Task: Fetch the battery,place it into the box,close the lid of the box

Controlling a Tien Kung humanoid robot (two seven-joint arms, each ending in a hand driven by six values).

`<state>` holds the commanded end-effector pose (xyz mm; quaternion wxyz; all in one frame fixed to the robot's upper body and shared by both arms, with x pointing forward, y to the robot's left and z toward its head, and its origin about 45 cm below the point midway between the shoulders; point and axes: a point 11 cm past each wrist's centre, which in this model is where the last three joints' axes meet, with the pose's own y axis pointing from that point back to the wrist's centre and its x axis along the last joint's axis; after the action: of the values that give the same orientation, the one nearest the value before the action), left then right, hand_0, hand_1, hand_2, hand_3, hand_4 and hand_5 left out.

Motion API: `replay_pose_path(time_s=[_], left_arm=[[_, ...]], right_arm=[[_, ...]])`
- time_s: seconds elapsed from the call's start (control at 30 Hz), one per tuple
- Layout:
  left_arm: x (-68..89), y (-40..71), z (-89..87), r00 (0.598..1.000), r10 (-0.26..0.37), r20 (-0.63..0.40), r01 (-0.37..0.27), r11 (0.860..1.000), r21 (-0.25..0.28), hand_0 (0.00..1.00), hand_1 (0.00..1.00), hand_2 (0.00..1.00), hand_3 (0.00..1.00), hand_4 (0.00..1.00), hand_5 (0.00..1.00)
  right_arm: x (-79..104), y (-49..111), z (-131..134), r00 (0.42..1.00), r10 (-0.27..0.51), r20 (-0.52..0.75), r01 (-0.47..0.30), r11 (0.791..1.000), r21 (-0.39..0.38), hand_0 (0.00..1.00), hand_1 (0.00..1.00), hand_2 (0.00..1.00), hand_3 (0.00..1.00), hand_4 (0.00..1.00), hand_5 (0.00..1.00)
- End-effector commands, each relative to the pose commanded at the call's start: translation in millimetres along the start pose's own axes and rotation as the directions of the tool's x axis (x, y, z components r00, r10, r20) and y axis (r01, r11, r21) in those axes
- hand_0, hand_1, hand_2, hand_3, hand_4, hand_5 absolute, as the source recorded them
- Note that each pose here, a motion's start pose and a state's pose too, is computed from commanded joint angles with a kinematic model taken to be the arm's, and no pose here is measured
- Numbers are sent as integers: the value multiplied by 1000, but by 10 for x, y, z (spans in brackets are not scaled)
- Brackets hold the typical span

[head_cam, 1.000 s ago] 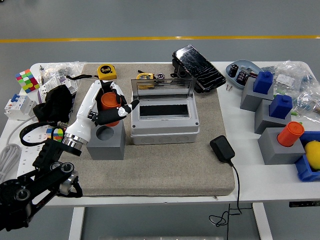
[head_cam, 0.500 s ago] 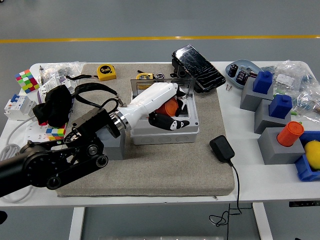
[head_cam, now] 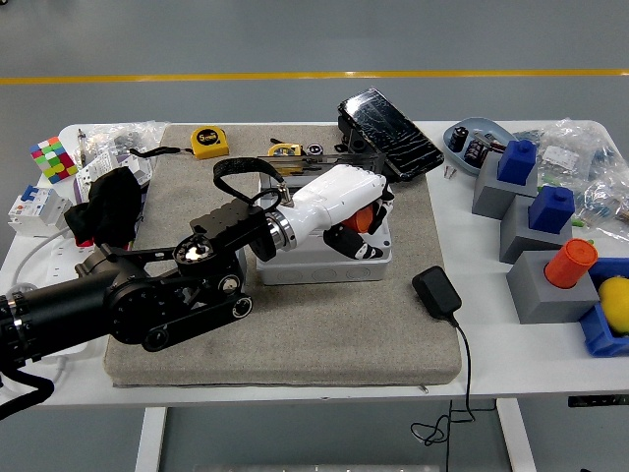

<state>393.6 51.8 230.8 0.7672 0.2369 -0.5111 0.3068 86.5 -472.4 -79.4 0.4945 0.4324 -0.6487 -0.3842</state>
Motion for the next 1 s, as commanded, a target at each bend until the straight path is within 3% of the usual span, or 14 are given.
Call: replay_pose_path(time_s=[0.1,0.13,0.3,0.33,0.5,0.53,0.7,0.73,1.0], left_arm=[[-4,-11,-25,999,9,34,-9,1000,0,101,131,187,230,998,2],[-14,-5,-47,999,15,39,-15,1000,0,136,187,224,277,998,2],[-40,23,-95,995,35,91,-34,999,-9,136,187,224,277,998,2],[-42,25,-97,995,38,97,-37,999,-12,192,305,351,444,998,2],[-62,38,-125,990,49,131,-46,999,-22,192,305,351,444,998,2],[-65,42,-129,990,50,135,-48,999,-23,244,431,456,583,998,27],[-80,56,-136,986,50,158,-47,999,-27,244,431,456,583,998,27],[-79,61,-132,986,51,158,-47,999,-27,317,567,599,717,998,126],[4,122,-108,987,89,131,-85,996,-34,312,577,601,726,998,120]], right_arm=[[-9,0,-5,1000,-2,-3,2,1000,1,648,677,689,632,990,553],[-16,1,-8,1000,-3,-3,3,1000,3,648,677,689,632,990,553],[-29,2,-10,1000,-6,-6,6,1000,4,648,677,689,632,990,553],[-30,2,-9,1000,-6,-6,6,1000,4,648,676,689,632,989,553],[-38,2,-14,1000,-8,-5,8,1000,6,648,676,689,632,989,553],[-40,3,-15,1000,-8,-5,9,1000,7,647,676,688,631,989,553],[-45,3,-15,1000,-9,-4,9,1000,7,647,676,688,631,989,553],[-45,3,-13,1000,-9,-4,9,1000,7,647,675,689,631,989,553],[-53,2,7,1000,-11,-2,11,1000,4,648,675,688,630,989,553]])
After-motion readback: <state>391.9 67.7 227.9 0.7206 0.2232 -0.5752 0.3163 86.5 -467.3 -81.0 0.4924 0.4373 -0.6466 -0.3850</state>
